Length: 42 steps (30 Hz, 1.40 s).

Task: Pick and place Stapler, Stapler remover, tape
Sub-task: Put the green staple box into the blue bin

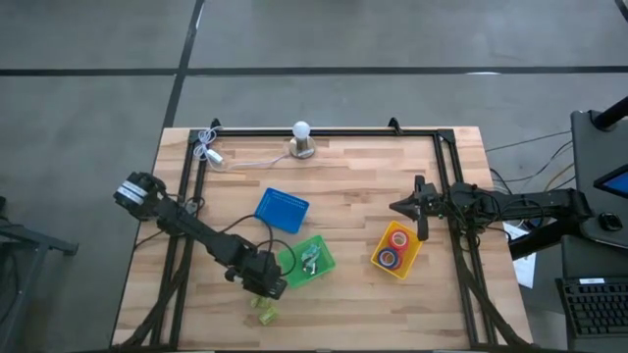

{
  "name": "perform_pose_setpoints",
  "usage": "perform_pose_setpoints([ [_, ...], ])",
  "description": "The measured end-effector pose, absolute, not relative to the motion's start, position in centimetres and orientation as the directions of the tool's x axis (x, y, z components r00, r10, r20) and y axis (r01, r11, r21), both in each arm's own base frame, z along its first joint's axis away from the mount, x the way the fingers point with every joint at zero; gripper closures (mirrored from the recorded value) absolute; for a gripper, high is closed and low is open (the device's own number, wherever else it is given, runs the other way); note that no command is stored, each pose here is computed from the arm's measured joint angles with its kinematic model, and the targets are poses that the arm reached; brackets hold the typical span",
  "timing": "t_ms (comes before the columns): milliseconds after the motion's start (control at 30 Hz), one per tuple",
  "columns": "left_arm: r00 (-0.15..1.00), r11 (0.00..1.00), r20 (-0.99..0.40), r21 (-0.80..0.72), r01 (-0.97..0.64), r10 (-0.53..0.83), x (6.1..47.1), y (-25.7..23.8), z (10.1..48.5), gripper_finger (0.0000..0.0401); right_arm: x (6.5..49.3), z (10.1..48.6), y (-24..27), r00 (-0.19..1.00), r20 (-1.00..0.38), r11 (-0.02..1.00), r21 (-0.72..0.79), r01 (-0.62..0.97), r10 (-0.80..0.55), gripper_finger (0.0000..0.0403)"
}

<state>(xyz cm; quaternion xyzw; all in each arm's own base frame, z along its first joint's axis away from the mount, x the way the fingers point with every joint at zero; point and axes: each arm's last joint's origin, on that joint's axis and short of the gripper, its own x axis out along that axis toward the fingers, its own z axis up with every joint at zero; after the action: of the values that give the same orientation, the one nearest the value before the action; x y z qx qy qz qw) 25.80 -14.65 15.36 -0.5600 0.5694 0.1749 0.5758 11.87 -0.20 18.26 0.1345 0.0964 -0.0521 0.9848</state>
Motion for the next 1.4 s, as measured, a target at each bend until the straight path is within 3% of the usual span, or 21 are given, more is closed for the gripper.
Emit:
perform_pose_setpoints([
  [233,0.299,0.328,-0.861,-0.446,-0.833,-0.411,25.6,-14.3,15.8,0.0366,11.9,18.3,-0.2,0.976,-0.203,0.958,0.255,0.128,-0.077,0.0394],
  [400,0.279,0.334,-0.861,-0.436,-0.836,-0.426,25.0,-14.1,16.5,0.0350,11.9,18.3,-0.2,0.976,-0.203,0.958,0.255,0.128,-0.077,0.0394],
  [567,0.302,0.337,-0.871,-0.438,-0.833,-0.387,24.2,-13.2,18.0,0.0364,11.9,18.3,-0.2,0.976,-0.204,0.958,0.255,0.129,-0.077,0.0394],
  [867,0.311,0.275,-0.934,-0.350,-0.895,-0.174,20.8,-8.5,21.8,0.0354,11.9,18.3,-0.2,0.976,-0.204,0.958,0.255,0.129,-0.077,0.0394],
  [1100,0.443,0.207,-0.895,-0.425,-0.881,0.049,20.4,-3.6,24.0,0.0358,11.9,18.3,-0.2,0.976,-0.204,0.958,0.255,0.129,-0.077,0.0394],
  [1400,0.586,0.271,-0.791,-0.533,-0.801,0.177,22.7,2.3,24.7,0.0354,11.9,18.3,-0.2,0.976,-0.204,0.958,0.255,0.129,-0.077,0.0394],
])
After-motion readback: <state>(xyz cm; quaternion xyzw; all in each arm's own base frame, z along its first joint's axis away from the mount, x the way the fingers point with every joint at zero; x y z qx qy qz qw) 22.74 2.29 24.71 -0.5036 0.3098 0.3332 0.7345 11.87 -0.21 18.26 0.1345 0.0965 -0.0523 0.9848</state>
